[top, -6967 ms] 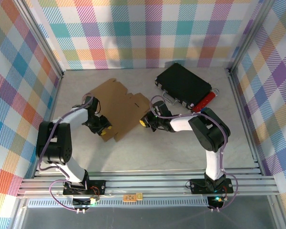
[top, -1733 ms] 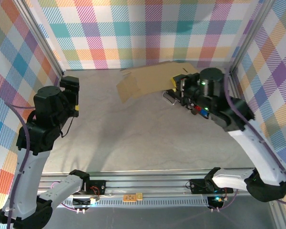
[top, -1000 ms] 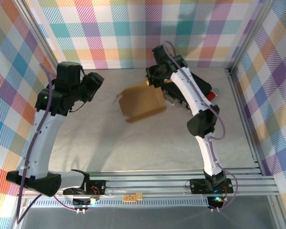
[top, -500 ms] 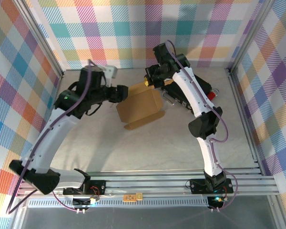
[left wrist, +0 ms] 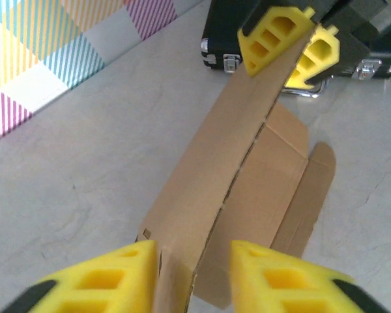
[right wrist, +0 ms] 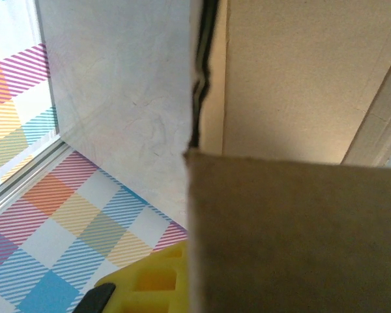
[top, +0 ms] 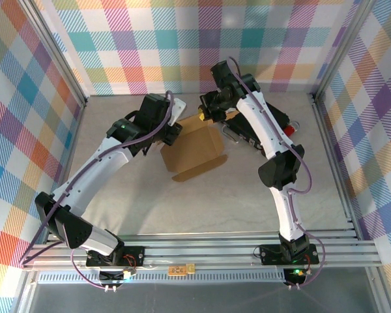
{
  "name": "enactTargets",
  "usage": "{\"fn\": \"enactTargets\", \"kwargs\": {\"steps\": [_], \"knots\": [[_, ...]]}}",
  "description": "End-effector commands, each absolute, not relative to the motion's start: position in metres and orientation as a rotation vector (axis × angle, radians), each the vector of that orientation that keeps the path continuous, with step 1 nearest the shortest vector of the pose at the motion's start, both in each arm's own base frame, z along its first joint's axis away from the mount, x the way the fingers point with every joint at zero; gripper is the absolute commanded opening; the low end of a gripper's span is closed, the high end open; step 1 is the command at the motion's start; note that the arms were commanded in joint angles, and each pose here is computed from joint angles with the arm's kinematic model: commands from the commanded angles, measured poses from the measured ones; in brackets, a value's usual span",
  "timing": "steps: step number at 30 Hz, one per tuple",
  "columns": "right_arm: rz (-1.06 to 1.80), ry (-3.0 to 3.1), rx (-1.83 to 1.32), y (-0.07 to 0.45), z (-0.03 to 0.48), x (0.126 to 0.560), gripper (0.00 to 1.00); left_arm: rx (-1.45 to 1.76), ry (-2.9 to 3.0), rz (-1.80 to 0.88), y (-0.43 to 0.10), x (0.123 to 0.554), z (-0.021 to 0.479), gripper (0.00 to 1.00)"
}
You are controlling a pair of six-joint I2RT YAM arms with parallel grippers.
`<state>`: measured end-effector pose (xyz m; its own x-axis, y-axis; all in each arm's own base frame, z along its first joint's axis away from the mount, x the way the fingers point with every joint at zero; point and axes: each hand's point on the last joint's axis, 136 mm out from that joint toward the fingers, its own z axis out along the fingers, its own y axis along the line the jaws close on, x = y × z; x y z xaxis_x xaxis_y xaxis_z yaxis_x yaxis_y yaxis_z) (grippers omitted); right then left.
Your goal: Fold the paper box
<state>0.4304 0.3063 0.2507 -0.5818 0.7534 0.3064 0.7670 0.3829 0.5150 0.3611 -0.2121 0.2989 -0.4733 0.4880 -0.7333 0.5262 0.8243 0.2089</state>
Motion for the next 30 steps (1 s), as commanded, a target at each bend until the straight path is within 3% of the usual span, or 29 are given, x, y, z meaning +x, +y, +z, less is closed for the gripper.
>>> {"fn": "enactTargets", "kwargs": {"steps": [1, 3, 6, 8, 11, 14, 21, 30], "knots": [[-0.998, -2.580, -1.389, 0.306, 0.256, 0.424, 0.00, 0.813, 2.147, -0.032, -0.223, 0.361, 0.286, 0.21], [-1.005, -2.574, -1.377, 0.308, 0.255, 0.425, 0.01, 0.837, 2.156, -0.030, -0.226, 0.357, 0.278, 0.11], [-1.037, -2.560, -1.343, 0.311, 0.257, 0.424, 0.21, 0.845, 2.183, -0.022, -0.223, 0.353, 0.267, 0.00], [-1.080, -2.567, -1.309, 0.312, 0.263, 0.424, 0.37, 0.851, 2.197, -0.017, -0.221, 0.350, 0.262, 0.00], [-1.121, -2.577, -1.252, 0.313, 0.271, 0.418, 0.49, 0.866, 2.209, -0.033, -0.220, 0.343, 0.256, 0.00], [-1.146, -2.547, -1.187, 0.319, 0.271, 0.405, 0.49, 0.874, 2.218, -0.047, -0.219, 0.338, 0.252, 0.00], [-1.126, -2.535, -1.130, 0.328, 0.256, 0.388, 0.38, 0.871, 2.224, -0.049, -0.219, 0.338, 0.249, 0.00], [-1.115, -2.543, -1.101, 0.333, 0.243, 0.390, 0.30, 0.872, 2.225, -0.053, -0.221, 0.339, 0.248, 0.00]]}}
